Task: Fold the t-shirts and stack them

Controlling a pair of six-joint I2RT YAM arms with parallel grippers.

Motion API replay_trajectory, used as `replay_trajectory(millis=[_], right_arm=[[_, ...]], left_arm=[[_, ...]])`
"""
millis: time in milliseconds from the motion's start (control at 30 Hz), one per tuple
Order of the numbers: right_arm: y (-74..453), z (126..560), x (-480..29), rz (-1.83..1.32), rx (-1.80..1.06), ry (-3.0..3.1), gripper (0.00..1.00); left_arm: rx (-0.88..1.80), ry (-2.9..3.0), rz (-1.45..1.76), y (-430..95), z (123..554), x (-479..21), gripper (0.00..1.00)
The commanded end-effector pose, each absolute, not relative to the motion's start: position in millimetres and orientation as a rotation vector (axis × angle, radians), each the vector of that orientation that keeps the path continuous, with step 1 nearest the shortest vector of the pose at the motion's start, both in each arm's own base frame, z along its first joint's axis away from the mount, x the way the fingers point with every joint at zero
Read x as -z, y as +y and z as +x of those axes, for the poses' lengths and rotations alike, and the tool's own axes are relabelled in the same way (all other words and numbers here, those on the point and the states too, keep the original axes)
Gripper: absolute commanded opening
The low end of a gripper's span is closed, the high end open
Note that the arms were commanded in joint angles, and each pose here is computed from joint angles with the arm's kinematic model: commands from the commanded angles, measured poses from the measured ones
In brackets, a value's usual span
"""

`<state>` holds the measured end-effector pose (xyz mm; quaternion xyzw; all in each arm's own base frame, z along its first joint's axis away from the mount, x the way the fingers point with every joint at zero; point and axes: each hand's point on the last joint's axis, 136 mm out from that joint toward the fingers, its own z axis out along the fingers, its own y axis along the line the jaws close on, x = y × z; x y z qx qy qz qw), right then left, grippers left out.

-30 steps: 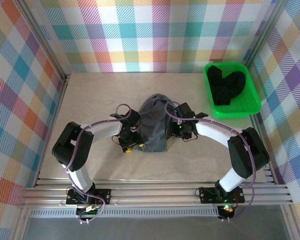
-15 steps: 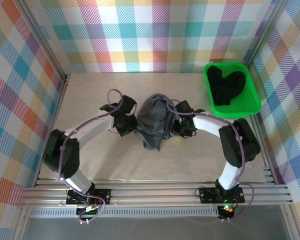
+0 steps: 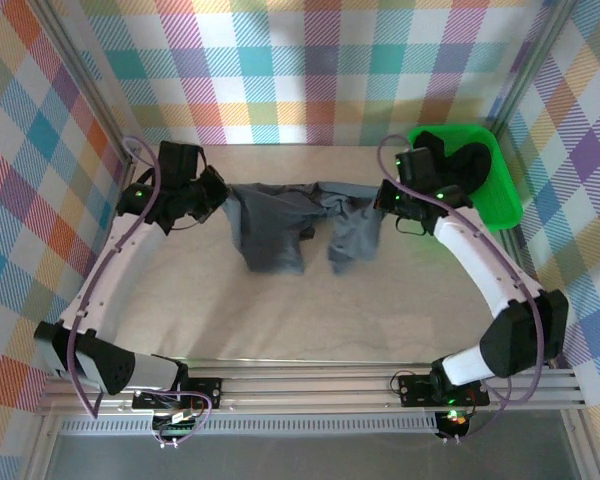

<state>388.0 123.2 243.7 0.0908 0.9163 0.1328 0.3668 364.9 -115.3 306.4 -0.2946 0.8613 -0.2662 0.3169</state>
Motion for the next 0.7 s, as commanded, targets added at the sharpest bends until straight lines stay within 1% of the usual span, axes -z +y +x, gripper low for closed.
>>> replay_trajectory(millis=[0, 67, 133, 233, 333, 433, 533, 600, 633, 667], right_arm=[[103, 386, -294, 0.200, -0.302, 2.231, 0.00], [95, 384, -318, 0.199, -0.300, 2.155, 0.00], [87, 382, -334, 0.211, -0.296, 2.099, 0.00], [82, 383, -342, 0.226, -0.301, 2.067, 0.00], [85, 391, -327, 0.236, -0.334, 2.105, 0.00], [93, 407, -293, 0.241, -0.371, 2.198, 0.00], [98, 427, -248, 0.283, -0.403, 2.324, 0.00], [101, 439, -214, 0.335, -0.465, 2.417, 0.00], [102, 444, -200, 0.361, -0.497, 2.460, 0.02], [102, 447, -183, 0.405, -0.522, 2.525, 0.10]], left_arm=[[0.700, 2.089, -0.735, -94, 356, -369, 0.00], [0.687, 2.011, -0.733, -82, 350, -391, 0.00], [0.656, 1.959, -0.749, -70, 341, -404, 0.00], [0.592, 1.939, -0.806, -53, 331, -400, 0.00], [0.576, 1.953, -0.847, -46, 332, -383, 0.00], [0.502, 2.050, -0.958, -33, 343, -339, 0.00], [0.434, 2.167, -1.111, -16, 366, -280, 0.00], [0.461, 2.227, -1.153, -11, 390, -245, 0.00], [0.469, 2.254, -1.148, -10, 403, -230, 0.02], [0.487, 2.284, -1.136, -10, 417, -216, 0.11]])
